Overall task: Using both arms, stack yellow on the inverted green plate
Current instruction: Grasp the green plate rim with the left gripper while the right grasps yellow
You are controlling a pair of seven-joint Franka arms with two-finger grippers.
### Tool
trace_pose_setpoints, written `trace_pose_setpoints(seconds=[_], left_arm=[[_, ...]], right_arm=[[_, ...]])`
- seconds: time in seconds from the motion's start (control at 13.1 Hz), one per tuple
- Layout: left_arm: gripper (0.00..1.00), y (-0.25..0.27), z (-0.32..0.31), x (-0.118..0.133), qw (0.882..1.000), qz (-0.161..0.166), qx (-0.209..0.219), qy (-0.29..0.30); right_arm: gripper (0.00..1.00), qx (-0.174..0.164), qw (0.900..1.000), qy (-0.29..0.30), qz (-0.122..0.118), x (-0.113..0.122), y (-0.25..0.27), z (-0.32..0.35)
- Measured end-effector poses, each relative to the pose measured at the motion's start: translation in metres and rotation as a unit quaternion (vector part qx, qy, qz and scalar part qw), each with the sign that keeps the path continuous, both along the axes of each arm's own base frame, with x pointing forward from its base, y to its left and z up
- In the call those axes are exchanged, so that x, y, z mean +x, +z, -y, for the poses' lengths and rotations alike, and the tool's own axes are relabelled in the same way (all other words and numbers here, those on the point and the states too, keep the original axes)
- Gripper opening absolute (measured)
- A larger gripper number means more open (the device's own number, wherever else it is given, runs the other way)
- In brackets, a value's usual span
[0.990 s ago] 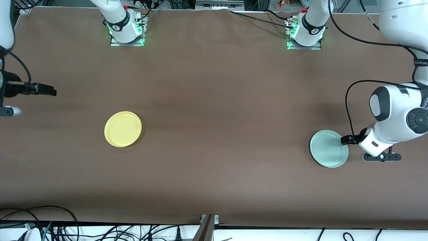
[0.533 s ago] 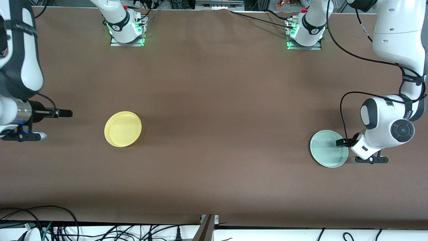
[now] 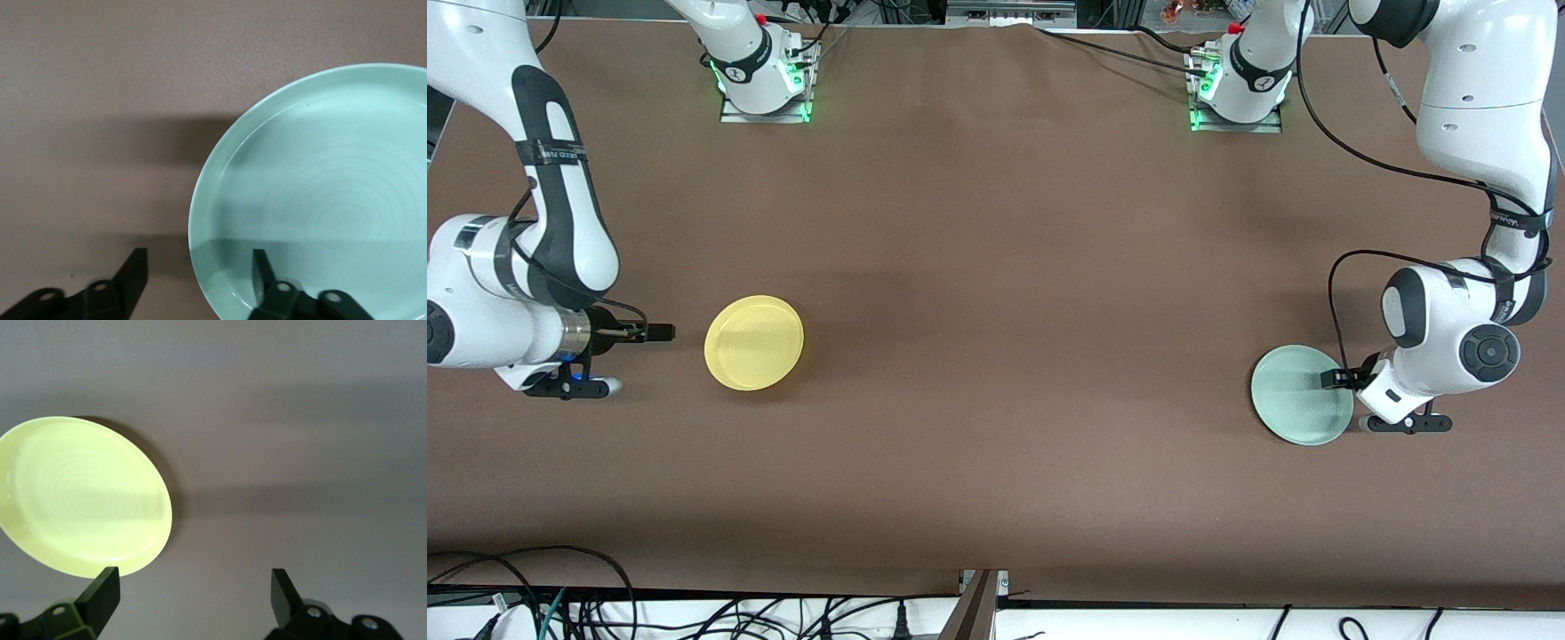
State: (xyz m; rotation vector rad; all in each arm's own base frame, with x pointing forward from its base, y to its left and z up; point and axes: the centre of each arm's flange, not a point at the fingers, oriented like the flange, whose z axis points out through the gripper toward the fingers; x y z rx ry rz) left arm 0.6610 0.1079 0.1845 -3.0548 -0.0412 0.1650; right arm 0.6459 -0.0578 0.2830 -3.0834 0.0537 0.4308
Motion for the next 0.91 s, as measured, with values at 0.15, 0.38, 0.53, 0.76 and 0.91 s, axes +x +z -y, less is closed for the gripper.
trace_pose_setpoints(seconds=[0.15,0.38,0.53,0.76,0.91], left_arm=[[0.47,-0.002,0.0,0.0,1.0,-0.002,-0.001,-0.002],[0.25,-0.004,0.0,-0.001,1.0,-0.004,-0.001,-0.007],[0.16,-0.004,-0.001,-0.001,1.0,-0.004,-0.001,-0.007],[0.06,0.001,-0.001,0.001,1.0,-0.002,-0.002,-0.008],[0.06,0.005,0.005,0.004,1.0,0.001,-0.004,-0.012]], right_arm=[[1.0,0.016,1.0,-0.013,0.002,-0.01,-0.022,-0.004],[1.0,0.023,0.999,-0.025,0.007,-0.029,-0.057,-0.006],[1.0,0.036,0.998,-0.042,0.009,-0.037,-0.07,-0.008],[1.0,0.044,0.997,-0.06,0.032,-0.042,-0.081,-0.009],[1.0,0.042,0.996,-0.064,0.047,-0.043,-0.085,-0.008]])
